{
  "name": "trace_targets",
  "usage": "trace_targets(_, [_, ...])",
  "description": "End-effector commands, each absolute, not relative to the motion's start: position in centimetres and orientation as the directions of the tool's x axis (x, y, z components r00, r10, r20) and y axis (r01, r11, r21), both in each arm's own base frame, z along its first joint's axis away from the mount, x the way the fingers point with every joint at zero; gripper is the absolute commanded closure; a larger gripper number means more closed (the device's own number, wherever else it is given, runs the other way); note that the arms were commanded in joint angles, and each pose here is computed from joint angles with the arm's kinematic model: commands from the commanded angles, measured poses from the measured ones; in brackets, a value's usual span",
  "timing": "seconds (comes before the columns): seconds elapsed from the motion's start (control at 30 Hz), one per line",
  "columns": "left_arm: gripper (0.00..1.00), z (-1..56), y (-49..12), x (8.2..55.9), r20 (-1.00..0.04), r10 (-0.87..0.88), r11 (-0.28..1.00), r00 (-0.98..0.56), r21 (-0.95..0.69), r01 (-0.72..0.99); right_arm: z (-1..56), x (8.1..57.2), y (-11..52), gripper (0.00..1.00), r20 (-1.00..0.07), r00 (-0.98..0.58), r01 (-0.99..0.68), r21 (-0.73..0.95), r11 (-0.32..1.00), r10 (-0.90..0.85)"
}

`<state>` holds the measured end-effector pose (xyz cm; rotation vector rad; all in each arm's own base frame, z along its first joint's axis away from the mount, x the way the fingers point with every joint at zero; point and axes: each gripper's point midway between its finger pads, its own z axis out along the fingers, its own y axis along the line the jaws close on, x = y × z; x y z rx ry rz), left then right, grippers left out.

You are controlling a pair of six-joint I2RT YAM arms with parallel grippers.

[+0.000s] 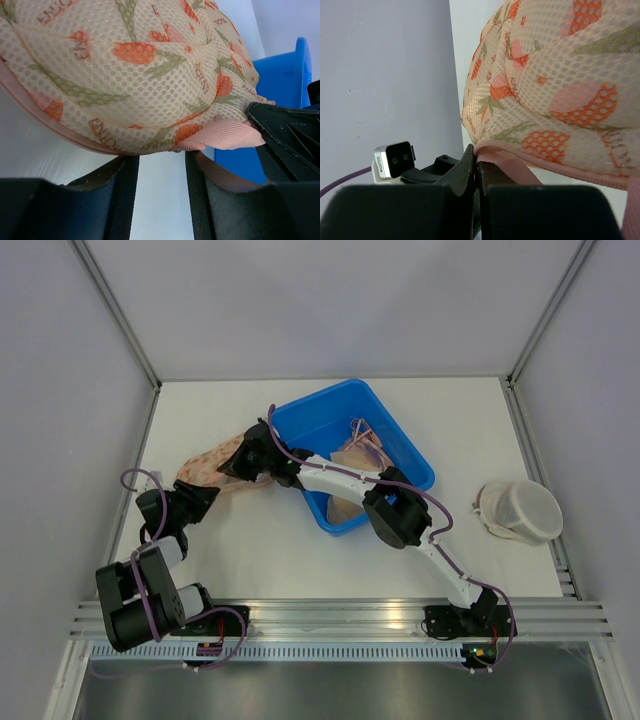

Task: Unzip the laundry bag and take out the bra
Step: Unzip the laundry bag at the center of the board.

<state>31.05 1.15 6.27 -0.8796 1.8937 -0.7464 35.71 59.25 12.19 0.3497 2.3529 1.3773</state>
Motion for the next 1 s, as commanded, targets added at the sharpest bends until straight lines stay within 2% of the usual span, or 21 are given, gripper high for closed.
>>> trace_targets(0.0, [0.53, 8.0, 1.6, 32.2, -0.507, -0.804, 0.579, -0.31, -0.787, -0.213, 17.4, 35.5, 59.6, 1.0, -0.199, -0.891, -0.025, 0.919, 0.393, 0.407])
trace_targets(0.23, [0.57, 8.1, 1.5, 32.4, -0.508, -0.803, 0.579, -0.312, -0.788, -0.209, 16.8, 35.1, 59.2, 1.0, -0.19, -0.895, -0.012, 0.914, 0.405, 0.404])
trace_targets(0.5, [0.67, 8.2, 1.7, 32.4, -0.505, -0.804, 0.579, -0.312, -0.784, -0.224, 17.0, 34.9, 59.4, 0.99, -0.192, -0.895, -0.023, 0.921, 0.389, 0.403])
trace_targets(0.6, [0.77, 7.7, 2.1, 32.3, -0.499, -0.809, 0.577, -0.311, -0.775, -0.257, 17.3, 34.9, 59.4, 1.0, -0.193, -0.894, -0.025, 0.922, 0.385, 0.404])
trace_targets(0.97, [0.95, 7.5, 3.0, 31.8, -0.488, -0.824, 0.564, -0.287, -0.751, -0.343, 17.3, 35.0, 59.2, 1.0, -0.203, -0.891, -0.03, 0.919, 0.394, 0.406])
